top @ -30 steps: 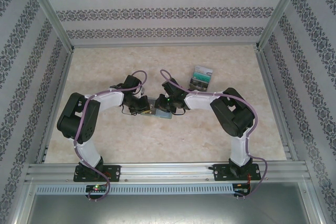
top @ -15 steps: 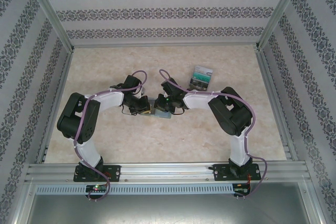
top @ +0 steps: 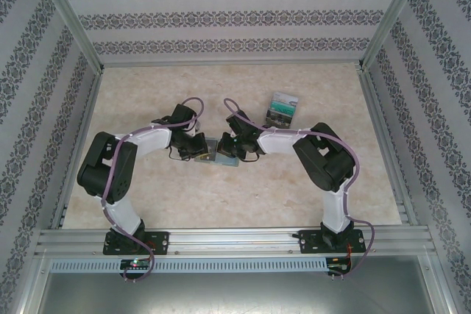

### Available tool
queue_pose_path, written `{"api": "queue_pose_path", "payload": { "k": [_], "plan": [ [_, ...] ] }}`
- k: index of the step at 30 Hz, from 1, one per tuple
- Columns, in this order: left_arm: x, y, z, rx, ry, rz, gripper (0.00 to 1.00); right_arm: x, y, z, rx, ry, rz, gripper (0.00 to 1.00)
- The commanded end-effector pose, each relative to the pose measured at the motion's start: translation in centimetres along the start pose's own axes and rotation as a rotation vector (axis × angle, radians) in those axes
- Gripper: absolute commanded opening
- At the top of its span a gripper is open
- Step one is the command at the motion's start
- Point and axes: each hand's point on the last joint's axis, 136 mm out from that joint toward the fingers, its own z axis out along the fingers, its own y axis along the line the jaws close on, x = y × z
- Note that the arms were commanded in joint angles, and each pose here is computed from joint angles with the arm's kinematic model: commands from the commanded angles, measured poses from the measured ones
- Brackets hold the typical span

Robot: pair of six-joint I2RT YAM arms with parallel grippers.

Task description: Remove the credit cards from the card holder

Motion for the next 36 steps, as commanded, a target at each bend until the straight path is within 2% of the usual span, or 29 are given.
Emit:
{"api": "queue_pose_path", "payload": {
  "k": [1, 15, 21, 26, 36],
  "plan": [
    [-0.5, 0.9, -1.2, -0.042, -0.037, -0.037, 0.03, -0.7, -0.4, -1.6, 0.017, -0.044, -0.011, 0.0],
    [0.2, 3.0, -0.3, -0.116, -0.016, -0.068, 0.03, -0.4, 0.5, -1.3, -0.001, -0.027, -0.031, 0.0],
    [0.5, 3.0, 0.1, -0.105, 0.003, -0.067, 0.03, -0.3, 0.9, -1.1, -0.009, -0.021, -0.039, 0.0],
    [0.9, 2.7, 0.8, -0.081, 0.034, -0.073, 0.03, -0.5, 1.7, -1.0, -0.026, -0.015, -0.047, 0.13],
    [1.1, 2.5, 0.9, -0.067, 0.044, -0.075, 0.03, 0.0, 1.4, 0.4, -0.026, 0.019, -0.035, 0.14]
  ]
}}
